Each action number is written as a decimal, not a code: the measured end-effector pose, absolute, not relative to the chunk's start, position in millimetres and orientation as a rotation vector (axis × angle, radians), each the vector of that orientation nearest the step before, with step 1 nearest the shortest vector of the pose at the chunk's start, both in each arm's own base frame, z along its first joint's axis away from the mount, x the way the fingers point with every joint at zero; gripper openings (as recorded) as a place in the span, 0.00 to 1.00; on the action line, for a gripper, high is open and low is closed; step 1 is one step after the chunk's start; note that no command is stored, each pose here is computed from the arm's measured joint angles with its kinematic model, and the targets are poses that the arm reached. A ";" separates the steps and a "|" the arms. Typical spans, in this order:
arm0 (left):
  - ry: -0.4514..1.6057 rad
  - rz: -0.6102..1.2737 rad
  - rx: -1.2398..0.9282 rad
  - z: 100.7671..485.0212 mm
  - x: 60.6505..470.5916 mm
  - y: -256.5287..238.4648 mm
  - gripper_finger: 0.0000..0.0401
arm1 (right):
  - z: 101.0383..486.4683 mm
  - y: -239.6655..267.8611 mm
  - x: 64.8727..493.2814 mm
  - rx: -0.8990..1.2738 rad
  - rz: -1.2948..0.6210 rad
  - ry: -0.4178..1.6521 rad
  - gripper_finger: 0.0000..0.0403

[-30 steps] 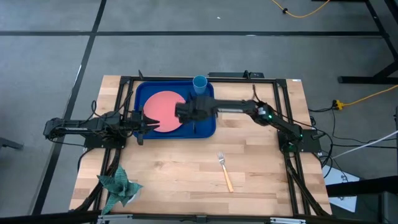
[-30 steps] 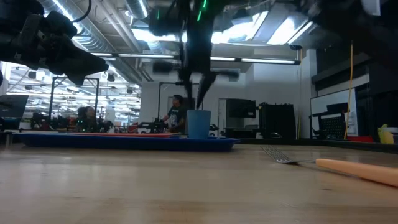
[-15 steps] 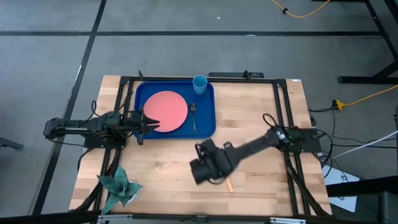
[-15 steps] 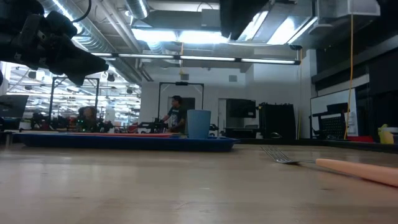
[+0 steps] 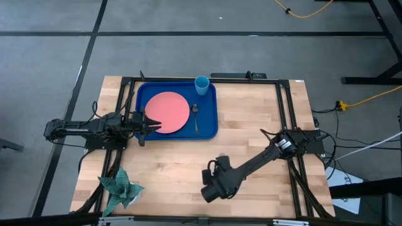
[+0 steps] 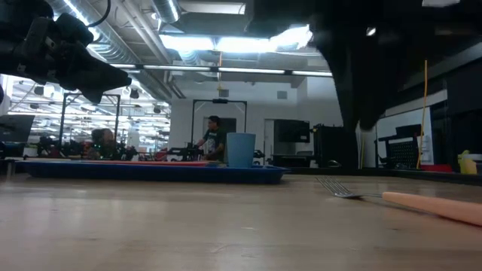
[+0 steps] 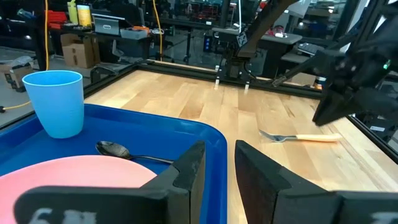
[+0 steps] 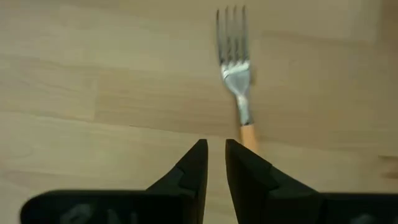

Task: Pick and place plate/cup/fork/spoon on tray
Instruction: Put the fork right side of the spoon

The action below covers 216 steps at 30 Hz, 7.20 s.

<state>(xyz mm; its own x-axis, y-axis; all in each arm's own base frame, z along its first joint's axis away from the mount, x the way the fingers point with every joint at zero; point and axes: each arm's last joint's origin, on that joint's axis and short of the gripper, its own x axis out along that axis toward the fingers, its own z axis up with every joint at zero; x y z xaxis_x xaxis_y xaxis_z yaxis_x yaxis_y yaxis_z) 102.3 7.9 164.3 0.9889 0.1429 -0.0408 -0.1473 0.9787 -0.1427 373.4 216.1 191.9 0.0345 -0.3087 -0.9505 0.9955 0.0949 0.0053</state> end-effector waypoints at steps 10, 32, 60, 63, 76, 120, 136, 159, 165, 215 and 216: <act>0.031 0.146 -0.146 164.3 102.3 7.9 0.20 | 167.5 214.1 367.9 0.966 -1.319 1.063 0.15; 0.030 0.146 -0.146 164.3 102.3 8.0 0.20 | 208.9 195.4 338.9 0.751 -1.355 1.072 0.15; 0.030 0.146 -0.146 164.4 102.3 8.0 0.20 | 178.9 185.1 325.3 1.023 -1.055 1.012 0.15; 0.030 0.146 -0.146 164.4 102.2 8.0 0.20 | 173.7 186.0 327.0 1.002 -1.070 1.019 0.15; 0.030 0.146 -0.146 164.4 102.3 8.0 0.20 | 154.4 191.2 332.0 1.002 -1.058 1.099 0.15; 0.030 0.146 -0.146 164.4 102.2 8.0 0.20 | 155.6 191.0 334.1 0.953 -1.014 1.065 0.15; 0.030 0.146 -0.146 164.4 102.3 8.0 0.20 | 156.1 191.0 334.7 0.978 -1.028 1.041 0.30; 0.030 0.146 -0.146 164.4 102.2 8.0 0.20 | 146.2 193.3 330.0 1.000 -1.030 1.175 0.31; 0.033 0.146 -0.146 164.1 102.3 8.0 0.20 | 139.5 193.7 329.5 1.011 -1.028 1.201 0.31; 0.030 0.146 -0.146 164.4 102.3 7.9 0.20 | 213.1 74.3 404.5 0.998 -1.113 0.946 0.11; 0.030 0.146 -0.146 164.4 102.3 8.0 0.20 | 213.2 65.6 406.7 1.002 -1.117 0.940 0.11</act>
